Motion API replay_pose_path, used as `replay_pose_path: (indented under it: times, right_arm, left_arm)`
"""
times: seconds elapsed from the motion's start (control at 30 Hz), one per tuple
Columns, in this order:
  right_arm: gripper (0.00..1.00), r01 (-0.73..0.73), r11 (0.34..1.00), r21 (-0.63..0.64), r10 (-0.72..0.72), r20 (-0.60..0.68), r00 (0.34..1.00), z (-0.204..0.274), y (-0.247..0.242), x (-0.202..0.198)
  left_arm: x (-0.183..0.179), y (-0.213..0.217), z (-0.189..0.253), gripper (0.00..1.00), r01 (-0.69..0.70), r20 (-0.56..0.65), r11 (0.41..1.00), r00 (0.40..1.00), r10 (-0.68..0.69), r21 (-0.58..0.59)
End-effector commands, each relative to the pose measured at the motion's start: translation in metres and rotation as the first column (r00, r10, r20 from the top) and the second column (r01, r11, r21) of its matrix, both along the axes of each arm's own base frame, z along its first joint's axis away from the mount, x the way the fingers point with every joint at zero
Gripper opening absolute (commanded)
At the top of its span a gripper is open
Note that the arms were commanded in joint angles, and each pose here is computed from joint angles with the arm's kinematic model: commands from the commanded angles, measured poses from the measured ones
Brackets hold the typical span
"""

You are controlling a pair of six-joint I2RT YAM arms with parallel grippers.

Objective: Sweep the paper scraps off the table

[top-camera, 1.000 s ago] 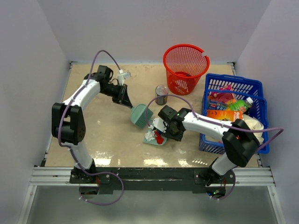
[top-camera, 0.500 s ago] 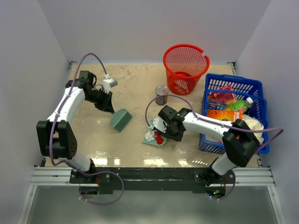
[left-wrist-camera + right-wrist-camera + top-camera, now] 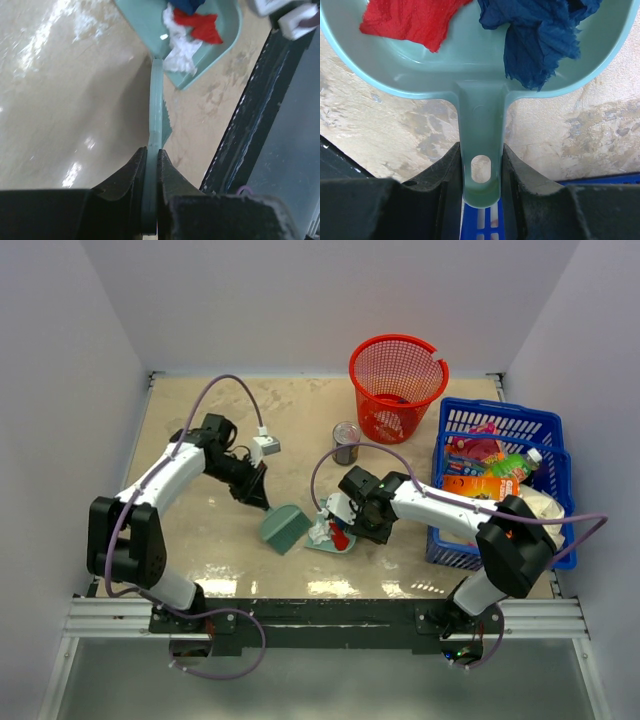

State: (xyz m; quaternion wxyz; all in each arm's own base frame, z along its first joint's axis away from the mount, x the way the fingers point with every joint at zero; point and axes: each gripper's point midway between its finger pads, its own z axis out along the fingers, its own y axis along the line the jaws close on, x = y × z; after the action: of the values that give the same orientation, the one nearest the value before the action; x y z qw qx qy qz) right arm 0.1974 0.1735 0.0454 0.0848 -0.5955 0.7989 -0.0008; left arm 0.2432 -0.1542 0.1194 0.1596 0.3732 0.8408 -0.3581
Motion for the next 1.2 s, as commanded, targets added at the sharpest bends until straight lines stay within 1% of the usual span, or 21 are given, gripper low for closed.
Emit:
replay_pose_path:
  times: [0.0, 0.07, 0.1, 0.13, 0.2, 0.23, 0.3, 0.37, 0.4, 0.53, 0.63, 0.73, 0.77, 0.83, 0.87, 0.9, 0.93, 1.03, 1.1, 1.13, 1.17]
  right_arm:
    - [0.0, 0.006, 0.999, 0.05, -0.007, 0.005, 1.0, 0.01, 0.011, 0.0]
    - [0.0, 0.005, 0.998, 0.058, -0.006, 0.015, 1.0, 0.012, 0.013, 0.002]
    - [0.0, -0.003, 0.998, 0.059, 0.002, 0.016, 1.0, 0.012, 0.013, 0.002]
    - [0.0, -0.006, 0.998, 0.06, 0.005, 0.017, 1.0, 0.011, 0.012, 0.002]
    - [0.0, -0.009, 0.998, 0.07, 0.007, 0.034, 0.999, 0.013, 0.012, 0.003]
    - [0.0, -0.01, 0.998, 0.067, 0.007, 0.039, 0.999, 0.013, 0.01, 0.003]
    - [0.0, -0.017, 0.997, 0.079, 0.012, 0.054, 0.998, 0.018, 0.01, 0.004]
    - [0.0, -0.029, 0.996, 0.086, 0.025, 0.05, 0.998, 0.02, 0.008, 0.0]
    - [0.0, -0.043, 0.995, 0.092, 0.038, 0.063, 0.997, 0.024, 0.006, -0.002]
    - [0.0, -0.065, 0.992, 0.109, 0.058, 0.07, 0.996, 0.025, 0.002, -0.008]
    - [0.0, -0.07, 0.99, 0.12, 0.06, 0.083, 0.995, 0.026, 0.003, -0.006]
    - [0.0, -0.071, 0.981, 0.18, 0.05, 0.115, 0.992, 0.041, 0.015, 0.0]
    - [0.0, -0.068, 0.976, 0.207, 0.042, 0.128, 0.991, 0.047, 0.02, 0.003]
    - [0.0, -0.078, 0.958, 0.277, 0.036, 0.154, 0.987, 0.067, 0.033, 0.008]
    - [0.0, -0.054, 0.944, 0.325, -0.002, 0.17, 0.985, 0.08, 0.038, 0.01]
    - [0.0, -0.043, 0.925, 0.376, -0.025, 0.176, 0.984, 0.095, 0.044, 0.015]
    - [0.0, -0.047, 0.902, 0.429, -0.021, 0.152, 0.988, 0.104, 0.053, 0.01]
    - [0.0, -0.049, 0.829, 0.557, -0.058, 0.174, 0.983, 0.143, 0.069, 0.009]
    - [0.0, -0.04, 0.766, 0.642, -0.14, 0.228, 0.964, 0.18, 0.079, 0.021]
    - [0.0, -0.023, 0.752, 0.659, -0.192, 0.253, 0.948, 0.191, 0.078, 0.028]
    - [0.0, 0.016, 0.712, 0.702, -0.306, 0.29, 0.907, 0.209, 0.077, 0.045]
  left_arm:
    - [0.013, -0.041, 0.012, 0.0, 0.022, 0.035, 0.989, 0.999, -0.017, -0.149]
    - [0.013, -0.052, 0.026, 0.0, 0.016, -0.001, 0.974, 1.0, -0.017, -0.225]
    - [0.014, -0.054, 0.03, 0.0, 0.014, -0.005, 0.97, 1.0, -0.016, -0.241]
    - [0.018, -0.056, 0.038, 0.0, 0.013, 0.002, 0.968, 1.0, -0.013, -0.252]
    - [0.02, -0.053, 0.044, 0.0, 0.006, 0.006, 0.974, 1.0, -0.005, -0.228]
    - [0.029, -0.052, 0.054, 0.0, 0.017, 0.054, 0.976, 0.999, -0.005, -0.215]
    - [0.042, -0.037, 0.048, 0.0, -0.046, 0.084, 0.995, 0.995, 0.054, -0.088]
    - [0.06, -0.02, 0.053, 0.0, -0.114, 0.167, 0.993, 0.98, 0.108, 0.021]
    - [0.064, -0.017, 0.06, 0.0, -0.098, 0.211, 0.995, 0.973, 0.088, 0.036]
    - [0.069, -0.015, 0.095, 0.0, -0.066, 0.356, 0.998, 0.932, 0.066, -0.014]
    - [0.078, -0.019, 0.121, 0.0, -0.076, 0.446, 0.995, 0.89, 0.097, -0.065]
    - [0.097, -0.008, 0.135, 0.0, -0.178, 0.498, 0.981, 0.846, 0.19, -0.072]
    - [0.106, 0.006, 0.136, 0.0, -0.231, 0.503, 0.971, 0.832, 0.233, -0.068]
    - [0.12, 0.023, 0.135, 0.0, -0.347, 0.482, 0.934, 0.806, 0.344, -0.086]
    - [0.13, 0.041, 0.131, 0.0, -0.416, 0.476, 0.905, 0.781, 0.403, -0.083]
    - [0.134, 0.048, 0.127, 0.0, -0.456, 0.465, 0.885, 0.766, 0.444, -0.093]
    - [0.137, 0.053, 0.122, 0.0, -0.481, 0.458, 0.872, 0.757, 0.466, -0.093]
    - [0.14, 0.062, 0.102, 0.0, -0.525, 0.428, 0.847, 0.748, 0.507, -0.087]
    - [0.135, 0.06, 0.087, 0.0, -0.526, 0.395, 0.847, 0.764, 0.51, -0.077]
    - [0.133, 0.06, 0.082, 0.0, -0.529, 0.386, 0.845, 0.767, 0.513, -0.072]
    - [0.131, 0.06, 0.078, 0.0, -0.53, 0.38, 0.845, 0.769, 0.514, -0.069]
